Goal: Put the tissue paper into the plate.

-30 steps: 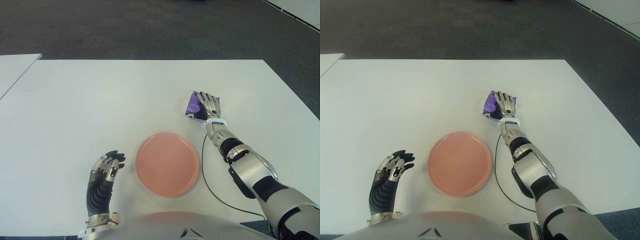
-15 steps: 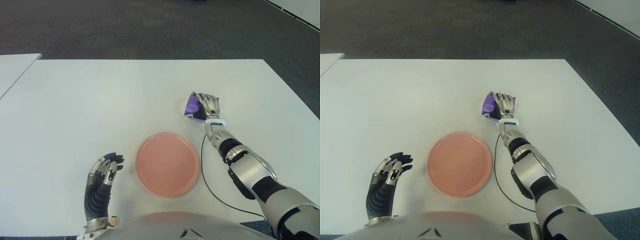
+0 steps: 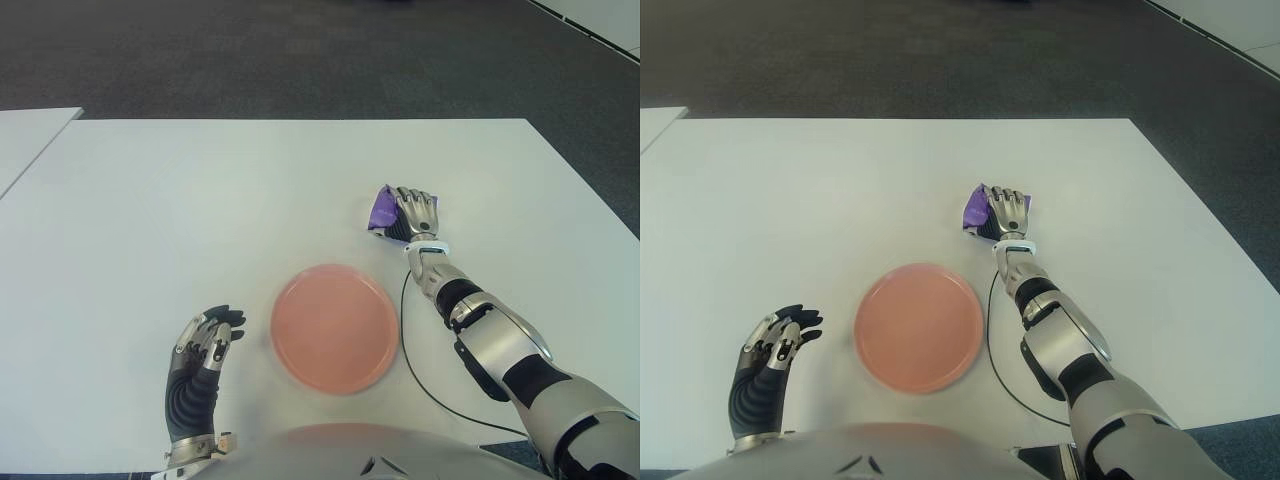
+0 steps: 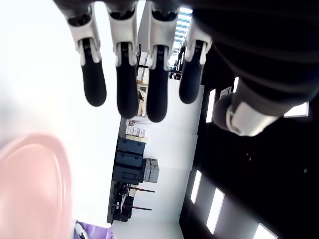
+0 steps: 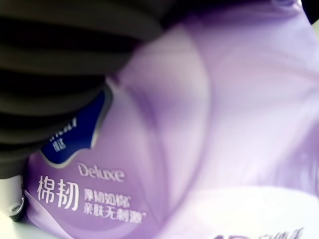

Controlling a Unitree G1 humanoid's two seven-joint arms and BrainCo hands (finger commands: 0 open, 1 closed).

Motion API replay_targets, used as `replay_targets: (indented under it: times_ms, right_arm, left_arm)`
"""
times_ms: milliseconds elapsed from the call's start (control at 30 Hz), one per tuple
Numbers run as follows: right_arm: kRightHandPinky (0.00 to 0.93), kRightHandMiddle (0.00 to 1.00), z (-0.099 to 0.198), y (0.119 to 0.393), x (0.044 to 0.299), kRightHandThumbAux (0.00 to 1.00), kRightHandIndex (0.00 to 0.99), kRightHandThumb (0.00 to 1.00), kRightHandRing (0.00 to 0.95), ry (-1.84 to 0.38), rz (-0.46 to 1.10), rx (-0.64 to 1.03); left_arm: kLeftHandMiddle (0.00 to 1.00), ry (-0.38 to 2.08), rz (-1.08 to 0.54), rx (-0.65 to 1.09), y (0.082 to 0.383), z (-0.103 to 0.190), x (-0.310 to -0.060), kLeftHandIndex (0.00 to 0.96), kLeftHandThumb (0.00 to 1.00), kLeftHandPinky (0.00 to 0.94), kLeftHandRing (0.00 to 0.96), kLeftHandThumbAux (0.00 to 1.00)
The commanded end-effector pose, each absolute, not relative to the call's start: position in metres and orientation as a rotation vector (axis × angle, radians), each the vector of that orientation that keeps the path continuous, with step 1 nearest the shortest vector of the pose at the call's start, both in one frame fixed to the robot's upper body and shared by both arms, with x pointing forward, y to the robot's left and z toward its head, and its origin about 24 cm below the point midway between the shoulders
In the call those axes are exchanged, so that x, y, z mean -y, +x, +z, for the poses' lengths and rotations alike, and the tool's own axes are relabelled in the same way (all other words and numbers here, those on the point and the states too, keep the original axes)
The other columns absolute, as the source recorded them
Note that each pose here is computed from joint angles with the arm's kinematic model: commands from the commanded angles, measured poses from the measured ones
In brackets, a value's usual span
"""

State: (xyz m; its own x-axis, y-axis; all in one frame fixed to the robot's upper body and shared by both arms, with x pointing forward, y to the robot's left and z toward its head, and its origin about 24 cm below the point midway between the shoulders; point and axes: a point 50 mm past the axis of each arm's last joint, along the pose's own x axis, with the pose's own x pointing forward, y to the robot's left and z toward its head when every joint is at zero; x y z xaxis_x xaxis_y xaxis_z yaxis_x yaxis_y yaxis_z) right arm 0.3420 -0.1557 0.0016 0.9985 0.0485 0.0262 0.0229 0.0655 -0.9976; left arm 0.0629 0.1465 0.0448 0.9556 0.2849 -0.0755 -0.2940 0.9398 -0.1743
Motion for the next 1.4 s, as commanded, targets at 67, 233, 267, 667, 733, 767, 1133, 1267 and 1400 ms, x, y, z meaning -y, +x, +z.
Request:
replay_targets:
  times_ms: [67,233,267,667,733,767,1133,1267,1400]
  right_arm:
    - [0.742,0.754,-0.100,0.250,0.153,0.724,0.437,0.695,0.742,-1.548,0.491,-0.352]
    - [0.752,0.758,-0.088,0.266,0.160,0.724,0.437,0.695,0.749,-1.563,0.446,-0.335]
    - [0.753,0.758,-0.086,0.269,0.161,0.724,0.437,0.695,0.750,-1.564,0.436,-0.330]
    - [0.768,0.786,-0.038,0.316,0.167,0.723,0.438,0.698,0.774,-1.524,0.261,-0.150]
    - [0.757,0.794,-0.029,0.323,0.170,0.722,0.438,0.698,0.779,-1.523,0.234,-0.109]
    - [0.748,0.794,-0.025,0.326,0.171,0.723,0.438,0.698,0.780,-1.525,0.225,-0.094]
    - [0.662,0.777,0.013,0.345,0.178,0.725,0.439,0.696,0.757,-1.523,0.135,0.159]
    - [0.668,0.768,0.020,0.347,0.178,0.724,0.439,0.697,0.744,-1.510,0.135,0.225]
    - [0.676,0.765,0.029,0.349,0.176,0.723,0.439,0.698,0.736,-1.497,0.149,0.300]
  left_arm:
    - [0.399,-0.197,0.322,-0.069,0.062,0.042,-0.148,0.334,0.283,0.387,0.378,0.554]
    - [0.396,-0.181,0.324,-0.058,0.071,0.039,-0.150,0.327,0.276,0.383,0.376,0.554]
    - [0.396,-0.177,0.324,-0.056,0.073,0.038,-0.151,0.326,0.275,0.383,0.376,0.554]
    - [0.379,-0.140,0.324,-0.099,0.107,0.022,-0.163,0.307,0.285,0.377,0.366,0.569]
    - [0.373,-0.139,0.324,-0.120,0.114,0.016,-0.165,0.303,0.295,0.375,0.364,0.581]
    - [0.372,-0.138,0.324,-0.130,0.117,0.012,-0.166,0.303,0.298,0.374,0.363,0.589]
    - [0.338,-0.111,0.321,-0.262,0.136,-0.025,-0.169,0.277,0.269,0.355,0.348,0.686]
    - [0.328,-0.092,0.325,-0.291,0.141,-0.033,-0.169,0.271,0.245,0.346,0.339,0.703]
    - [0.325,-0.075,0.327,-0.314,0.144,-0.040,-0.169,0.269,0.234,0.346,0.336,0.713]
